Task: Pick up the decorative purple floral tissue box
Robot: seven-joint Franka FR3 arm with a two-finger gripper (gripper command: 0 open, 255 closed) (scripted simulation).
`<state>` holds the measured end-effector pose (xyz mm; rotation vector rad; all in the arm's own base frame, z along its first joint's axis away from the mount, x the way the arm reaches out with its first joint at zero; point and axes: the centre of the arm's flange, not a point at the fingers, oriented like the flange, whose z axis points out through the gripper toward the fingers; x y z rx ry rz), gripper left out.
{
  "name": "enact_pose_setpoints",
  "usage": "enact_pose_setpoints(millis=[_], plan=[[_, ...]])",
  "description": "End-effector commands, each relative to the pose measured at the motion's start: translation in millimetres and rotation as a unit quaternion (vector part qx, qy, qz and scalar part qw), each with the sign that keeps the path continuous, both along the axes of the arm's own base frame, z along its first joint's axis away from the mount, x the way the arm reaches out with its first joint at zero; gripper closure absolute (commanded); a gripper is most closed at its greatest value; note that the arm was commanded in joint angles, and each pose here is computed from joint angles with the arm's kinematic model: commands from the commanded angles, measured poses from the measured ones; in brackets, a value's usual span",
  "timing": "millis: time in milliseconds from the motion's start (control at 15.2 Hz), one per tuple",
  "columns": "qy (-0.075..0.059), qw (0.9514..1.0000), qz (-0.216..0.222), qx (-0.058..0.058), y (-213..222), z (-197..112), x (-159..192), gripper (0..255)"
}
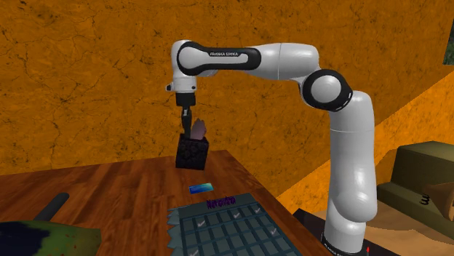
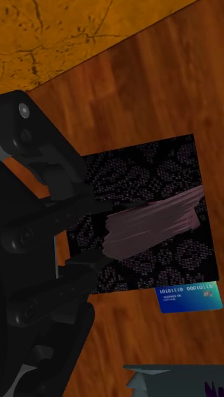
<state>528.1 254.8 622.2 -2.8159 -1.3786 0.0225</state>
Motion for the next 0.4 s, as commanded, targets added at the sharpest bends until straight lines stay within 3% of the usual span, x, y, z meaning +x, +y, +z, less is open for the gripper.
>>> enact_pose_setpoints(millis=[0,330], plan=[[-0.001,1.0,0.0,0.0,0.4,12.4,-0.3,255],[-0.001,1.0,0.0,0.0,0.4,29.0,-0.3,255]])
